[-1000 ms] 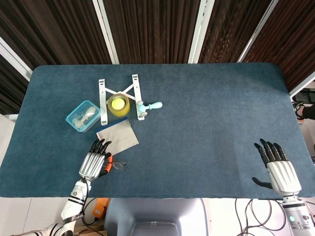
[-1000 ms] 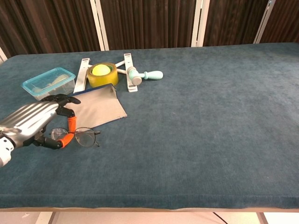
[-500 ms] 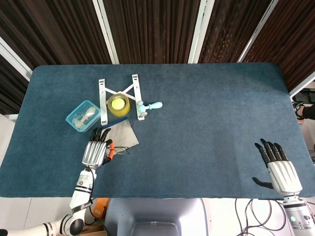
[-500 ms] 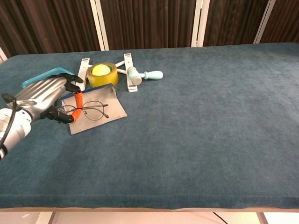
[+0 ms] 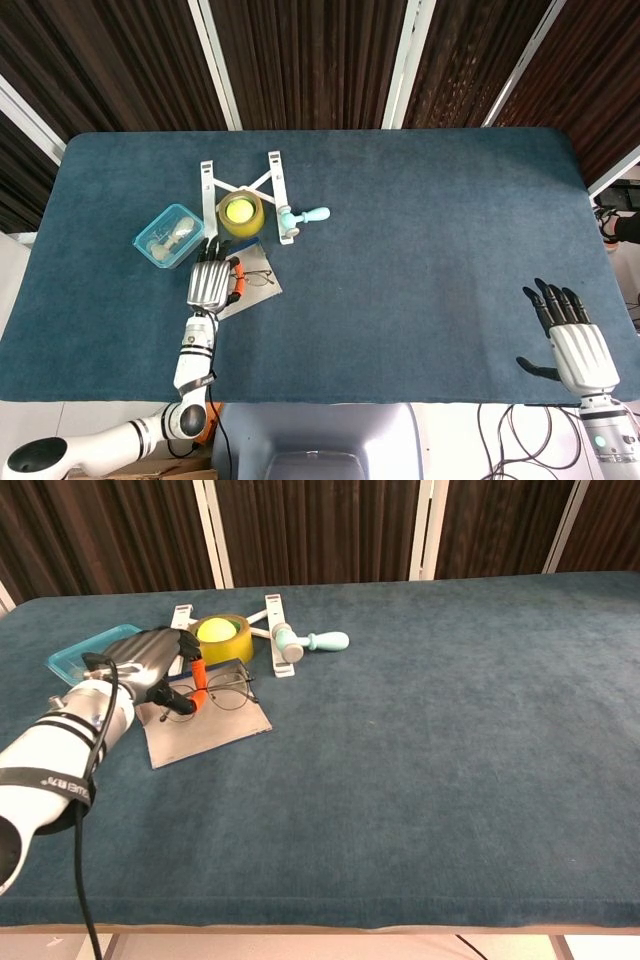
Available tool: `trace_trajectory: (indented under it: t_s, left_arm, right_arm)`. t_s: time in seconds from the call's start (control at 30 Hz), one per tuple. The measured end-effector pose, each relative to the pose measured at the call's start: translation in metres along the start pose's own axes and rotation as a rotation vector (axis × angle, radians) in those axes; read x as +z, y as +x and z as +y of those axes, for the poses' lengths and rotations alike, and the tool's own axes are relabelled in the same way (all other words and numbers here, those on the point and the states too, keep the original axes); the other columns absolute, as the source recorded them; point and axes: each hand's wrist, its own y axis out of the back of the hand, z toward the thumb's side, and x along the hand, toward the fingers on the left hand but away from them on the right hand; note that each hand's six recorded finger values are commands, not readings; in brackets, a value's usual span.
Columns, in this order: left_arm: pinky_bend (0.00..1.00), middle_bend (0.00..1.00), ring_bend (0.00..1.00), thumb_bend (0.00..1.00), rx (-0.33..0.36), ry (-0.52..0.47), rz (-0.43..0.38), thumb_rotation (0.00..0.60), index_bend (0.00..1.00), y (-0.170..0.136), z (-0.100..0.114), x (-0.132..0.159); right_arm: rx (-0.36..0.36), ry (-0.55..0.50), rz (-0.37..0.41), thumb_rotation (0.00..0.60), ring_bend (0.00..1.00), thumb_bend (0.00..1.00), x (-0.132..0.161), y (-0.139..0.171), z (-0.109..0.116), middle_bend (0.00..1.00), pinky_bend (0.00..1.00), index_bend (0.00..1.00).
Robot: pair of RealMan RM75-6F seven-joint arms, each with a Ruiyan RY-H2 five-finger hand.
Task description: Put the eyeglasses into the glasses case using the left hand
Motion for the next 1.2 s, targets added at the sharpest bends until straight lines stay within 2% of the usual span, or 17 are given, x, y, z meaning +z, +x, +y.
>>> trace_trajectory:
  t_s: [0.5,0.9,1.2]
  left_arm:
    - [0.05,0.15,0.05,0.50,-0.024,-0.005,0.072,0.600,0.65,0.027,-0.008,-0.005]
    - [0.05,0.16,0.07,0.48,-0.002,0.035,0.115,0.600,0.64,0.036,-0.003,-0.024]
    - [0.06,0.15,0.07,0.46,-0.011,0.064,0.137,0.600,0.54,0.039,-0.008,-0.034]
  right_arm:
    - [0.000,-0.002,-0.008,0.600,0.00,0.18,-0.003,-0.001,0.001,0.00,0.00,0.00]
    - [0.005,0.003,-0.007,0.600,0.00,0.18,-0.002,0.000,0.000,0.00,0.00,0.00]
    - [0.006,0.000,-0.001,0.600,0.00,0.18,-0.002,0.001,0.000,0.00,0.00,0.00]
